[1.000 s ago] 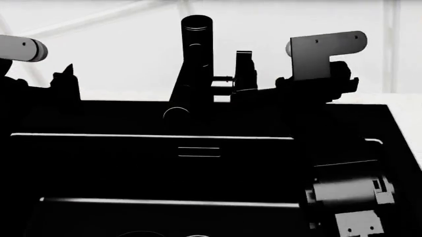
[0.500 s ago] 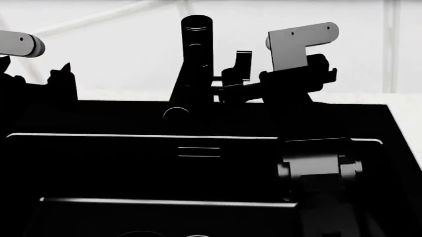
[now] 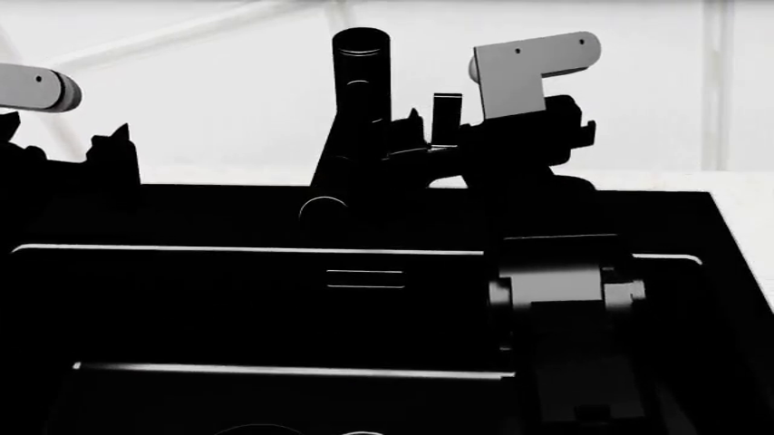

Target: Pick the pan and sponge and place them into the sink. Then turn on the water.

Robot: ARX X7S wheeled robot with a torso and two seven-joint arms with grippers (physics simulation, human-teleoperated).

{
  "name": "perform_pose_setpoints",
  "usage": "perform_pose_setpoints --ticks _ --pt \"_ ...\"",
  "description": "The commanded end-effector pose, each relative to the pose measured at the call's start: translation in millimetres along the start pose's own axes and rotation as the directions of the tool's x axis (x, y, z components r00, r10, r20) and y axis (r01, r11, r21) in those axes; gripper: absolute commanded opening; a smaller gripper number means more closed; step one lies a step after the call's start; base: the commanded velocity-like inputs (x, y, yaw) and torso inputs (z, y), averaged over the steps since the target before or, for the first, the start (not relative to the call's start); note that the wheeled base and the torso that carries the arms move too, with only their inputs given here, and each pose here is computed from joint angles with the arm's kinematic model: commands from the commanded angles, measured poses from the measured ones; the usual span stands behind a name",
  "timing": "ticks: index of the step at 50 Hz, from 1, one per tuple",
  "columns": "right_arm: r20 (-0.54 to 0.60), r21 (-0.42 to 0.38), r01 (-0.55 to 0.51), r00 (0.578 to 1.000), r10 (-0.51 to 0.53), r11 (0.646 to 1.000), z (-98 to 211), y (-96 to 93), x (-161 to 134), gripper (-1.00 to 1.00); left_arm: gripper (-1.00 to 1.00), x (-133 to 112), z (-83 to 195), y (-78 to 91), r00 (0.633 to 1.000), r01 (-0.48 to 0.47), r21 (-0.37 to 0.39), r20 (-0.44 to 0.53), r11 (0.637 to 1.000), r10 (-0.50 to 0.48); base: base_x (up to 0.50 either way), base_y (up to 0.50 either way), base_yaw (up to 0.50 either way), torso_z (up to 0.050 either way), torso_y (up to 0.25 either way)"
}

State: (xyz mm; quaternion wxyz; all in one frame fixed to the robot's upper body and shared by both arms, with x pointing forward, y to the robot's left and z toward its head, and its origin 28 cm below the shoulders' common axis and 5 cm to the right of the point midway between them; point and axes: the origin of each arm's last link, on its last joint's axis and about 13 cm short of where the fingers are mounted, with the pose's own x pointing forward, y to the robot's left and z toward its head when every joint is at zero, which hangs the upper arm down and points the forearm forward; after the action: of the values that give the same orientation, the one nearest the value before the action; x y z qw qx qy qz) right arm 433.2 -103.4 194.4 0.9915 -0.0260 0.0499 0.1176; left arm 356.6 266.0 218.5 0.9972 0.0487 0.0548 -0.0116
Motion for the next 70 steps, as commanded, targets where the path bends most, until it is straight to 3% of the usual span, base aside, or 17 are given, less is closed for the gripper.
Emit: perform_pose_setpoints --ticks 1,8,10,15,36,54,70 --pt "-0.013 0.027 0.021 1.0 -0.021 0.999 0 0.0 0 1.0 1.0 -1 -2 1.8 1.0 0.001 -0.006 -0.008 1.0 -0.001 0.0 0.0 0.0 0.0 0.0" --pt "-0.005 0.026 0.027 1.0 -0.026 0.999 1 -1.1 0 1.0 1.0 -2 0 -0.1 0.999 0.025 0.015 0.028 1.0 -0.025 0.0 0.0 0.0 0.0 0.0" --pt "-0.004 0.026 0.027 1.0 -0.026 0.999 2 -1.2 0 1.0 1.0 -1 3 -2.3 0.998 0.03 -0.008 0.055 1.0 -0.03 0.0 0.0 0.0 0.0 0.0" --pt "0.002 0.033 0.027 1.0 -0.027 0.999 5 -1.0 0 1.0 1.0 -1 8 -2.5 0.997 0.021 0.039 0.072 0.999 -0.024 0.0 0.0 0.0 0.001 -0.021" --pt "0.066 0.012 0.022 0.998 -0.023 1.0 37 -3.4 1 1.0 1.0 0 8 -2.2 0.997 0.021 0.038 0.073 0.999 -0.023 0.0 0.0 0.0 0.006 -0.068" --pt "0.043 0.019 0.028 0.999 -0.028 0.999 34 -1.3 1 1.0 1.0 1 4 -0.8 0.998 0.017 0.046 0.064 0.999 -0.02 0.0 0.0 0.0 0.0 0.0" --pt "0.054 0.018 0.027 0.998 -0.028 0.999 39 -1.0 1 1.0 1.0 1 9 -0.2 0.997 0.007 0.054 0.079 0.999 -0.011 0.0 0.0 0.0 0.007 -0.127"
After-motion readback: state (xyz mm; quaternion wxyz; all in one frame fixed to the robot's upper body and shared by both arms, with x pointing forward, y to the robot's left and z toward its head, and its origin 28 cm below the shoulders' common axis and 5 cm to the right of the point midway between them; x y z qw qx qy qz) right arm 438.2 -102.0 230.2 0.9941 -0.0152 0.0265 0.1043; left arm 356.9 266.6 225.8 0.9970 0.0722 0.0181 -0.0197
